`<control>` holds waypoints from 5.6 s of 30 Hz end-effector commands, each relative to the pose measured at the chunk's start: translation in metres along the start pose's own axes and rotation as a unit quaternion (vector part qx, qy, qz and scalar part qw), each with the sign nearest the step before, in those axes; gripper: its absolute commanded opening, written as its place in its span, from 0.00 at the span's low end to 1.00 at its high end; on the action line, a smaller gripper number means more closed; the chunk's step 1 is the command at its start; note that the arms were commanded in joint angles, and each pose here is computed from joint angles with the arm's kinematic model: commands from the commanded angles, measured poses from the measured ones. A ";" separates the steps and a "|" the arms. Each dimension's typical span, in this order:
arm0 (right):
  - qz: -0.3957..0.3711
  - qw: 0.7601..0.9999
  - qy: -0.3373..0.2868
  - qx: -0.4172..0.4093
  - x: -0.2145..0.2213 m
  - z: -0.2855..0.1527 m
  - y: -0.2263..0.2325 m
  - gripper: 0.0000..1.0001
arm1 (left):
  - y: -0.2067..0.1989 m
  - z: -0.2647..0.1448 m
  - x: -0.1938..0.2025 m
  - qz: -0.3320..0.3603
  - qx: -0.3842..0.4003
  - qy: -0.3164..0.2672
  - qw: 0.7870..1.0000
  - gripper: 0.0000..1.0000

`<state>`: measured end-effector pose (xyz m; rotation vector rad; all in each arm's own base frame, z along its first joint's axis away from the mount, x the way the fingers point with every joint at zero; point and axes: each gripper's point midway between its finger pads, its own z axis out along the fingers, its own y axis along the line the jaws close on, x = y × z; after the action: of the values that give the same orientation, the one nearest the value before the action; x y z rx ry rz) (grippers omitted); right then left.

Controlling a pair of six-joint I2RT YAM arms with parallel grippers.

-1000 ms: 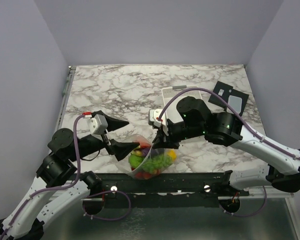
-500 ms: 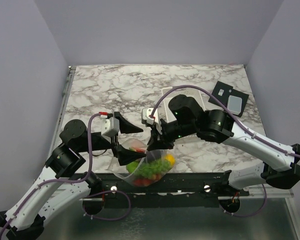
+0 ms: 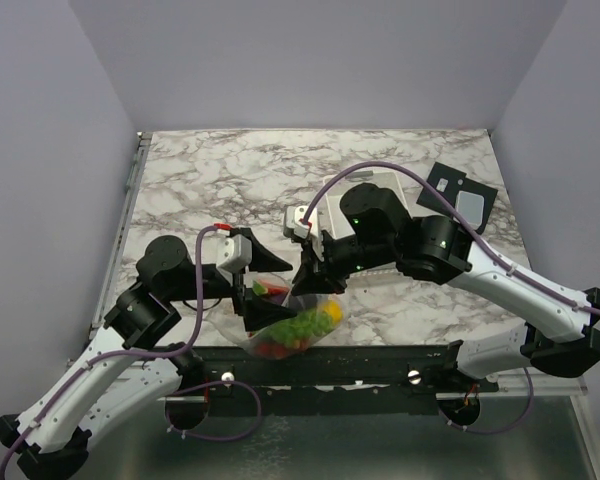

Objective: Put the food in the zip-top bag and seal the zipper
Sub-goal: Zip the zipper food storage bag at the center of the board.

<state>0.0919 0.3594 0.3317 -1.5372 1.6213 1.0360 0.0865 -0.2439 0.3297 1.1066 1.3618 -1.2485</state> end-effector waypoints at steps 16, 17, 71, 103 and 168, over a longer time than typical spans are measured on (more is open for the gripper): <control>0.020 0.995 -0.058 0.078 -0.045 -0.021 -0.018 0.01 | 0.014 0.000 0.016 -0.020 -0.039 0.010 0.999 0.66; 0.020 0.995 -0.059 0.081 -0.045 -0.022 -0.019 0.01 | 0.015 0.000 0.016 -0.021 -0.041 0.011 0.999 0.62; -0.150 0.971 -0.184 -0.021 -0.008 -0.014 0.022 0.57 | -0.040 -0.017 -0.021 0.011 0.064 -0.007 0.998 0.00; -0.078 0.988 -0.121 -0.051 -0.008 -0.002 0.024 0.01 | -0.033 -0.022 -0.033 0.033 0.022 -0.026 0.999 0.62; 0.123 0.991 -0.052 0.022 -0.009 0.023 -0.006 0.01 | 0.012 -0.016 -0.003 0.009 -0.075 0.001 0.997 0.14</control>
<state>0.0958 0.3778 0.2958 -1.3081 1.8689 1.1420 0.0963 -0.2283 0.3405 1.0103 1.3935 -1.1305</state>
